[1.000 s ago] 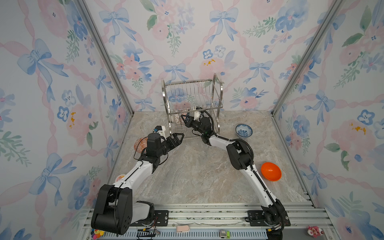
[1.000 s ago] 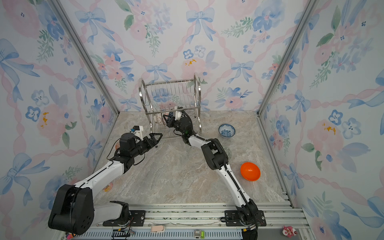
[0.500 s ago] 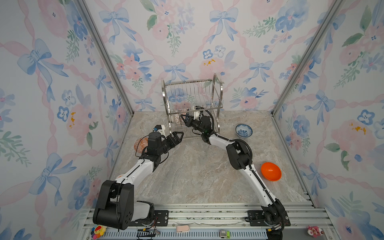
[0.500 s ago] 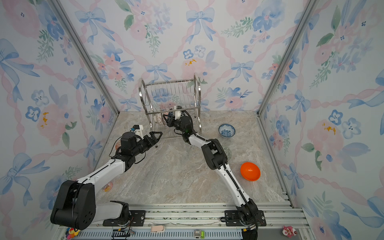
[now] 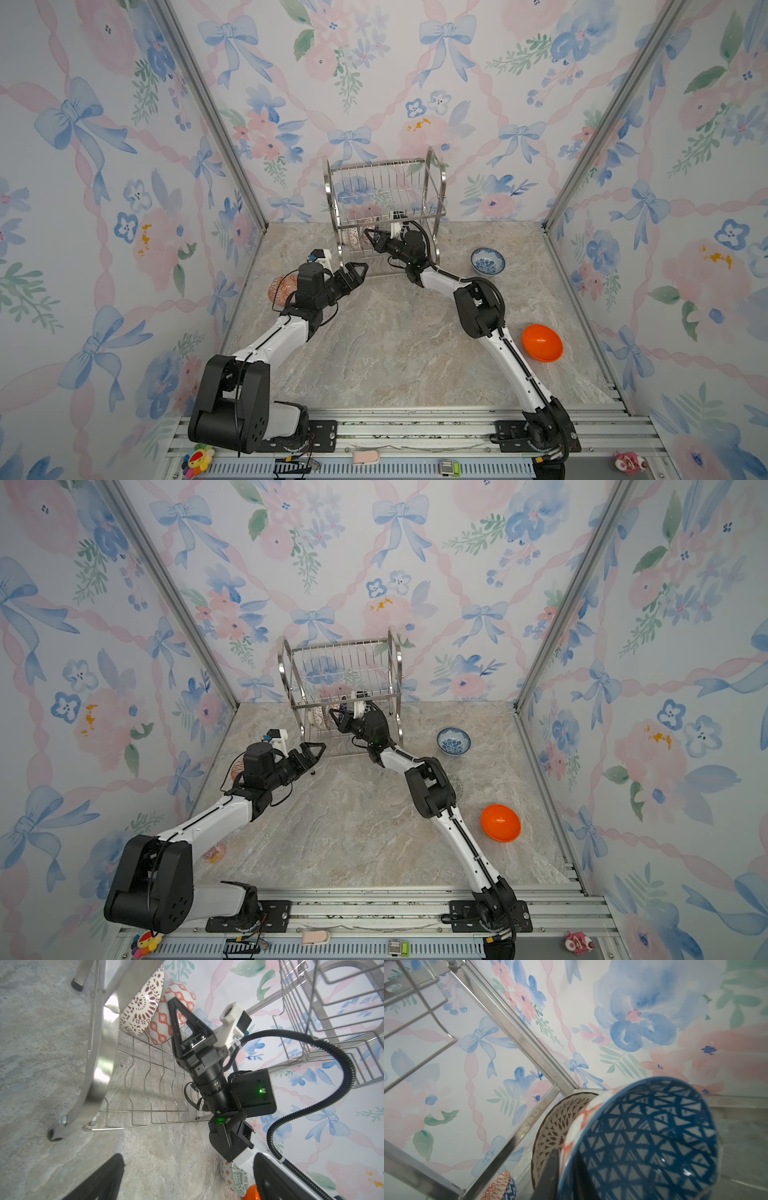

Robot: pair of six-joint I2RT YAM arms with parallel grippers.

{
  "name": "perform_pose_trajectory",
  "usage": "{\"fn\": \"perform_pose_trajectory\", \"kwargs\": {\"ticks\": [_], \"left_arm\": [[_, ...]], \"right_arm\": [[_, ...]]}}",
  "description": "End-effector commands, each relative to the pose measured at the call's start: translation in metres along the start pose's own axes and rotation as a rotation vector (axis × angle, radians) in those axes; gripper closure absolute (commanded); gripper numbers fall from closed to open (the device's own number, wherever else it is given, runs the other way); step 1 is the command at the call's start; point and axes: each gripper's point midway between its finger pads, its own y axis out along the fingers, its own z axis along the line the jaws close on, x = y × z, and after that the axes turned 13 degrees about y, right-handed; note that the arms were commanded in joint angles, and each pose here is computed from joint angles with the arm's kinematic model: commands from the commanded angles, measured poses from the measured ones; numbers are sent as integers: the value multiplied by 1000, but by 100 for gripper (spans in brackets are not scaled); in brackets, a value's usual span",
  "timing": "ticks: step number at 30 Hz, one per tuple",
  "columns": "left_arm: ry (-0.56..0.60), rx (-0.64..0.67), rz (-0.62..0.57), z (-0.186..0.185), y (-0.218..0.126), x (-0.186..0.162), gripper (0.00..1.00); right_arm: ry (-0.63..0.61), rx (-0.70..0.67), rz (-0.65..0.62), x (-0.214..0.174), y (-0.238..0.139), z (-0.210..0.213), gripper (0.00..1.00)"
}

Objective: Load the bowls into the dish rack
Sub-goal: 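Lower the triangle-patterned bowl upright beside the white maroon-patterned bowl, then hold and settle the triangle-patterned bowl in the slots with the right gripper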

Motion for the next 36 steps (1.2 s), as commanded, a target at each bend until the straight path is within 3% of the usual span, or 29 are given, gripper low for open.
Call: {"fn": "perform_pose_trajectory", "kwargs": {"ticks": [1, 36], "left_arm": [[17, -11, -18, -5, 2, 8, 2], [22, -13, -6, -10, 6, 2, 2]], "right_arm": [[44, -52, 32, -12, -3, -28, 84], [43, -19, 35, 0, -17, -14, 75]]}}
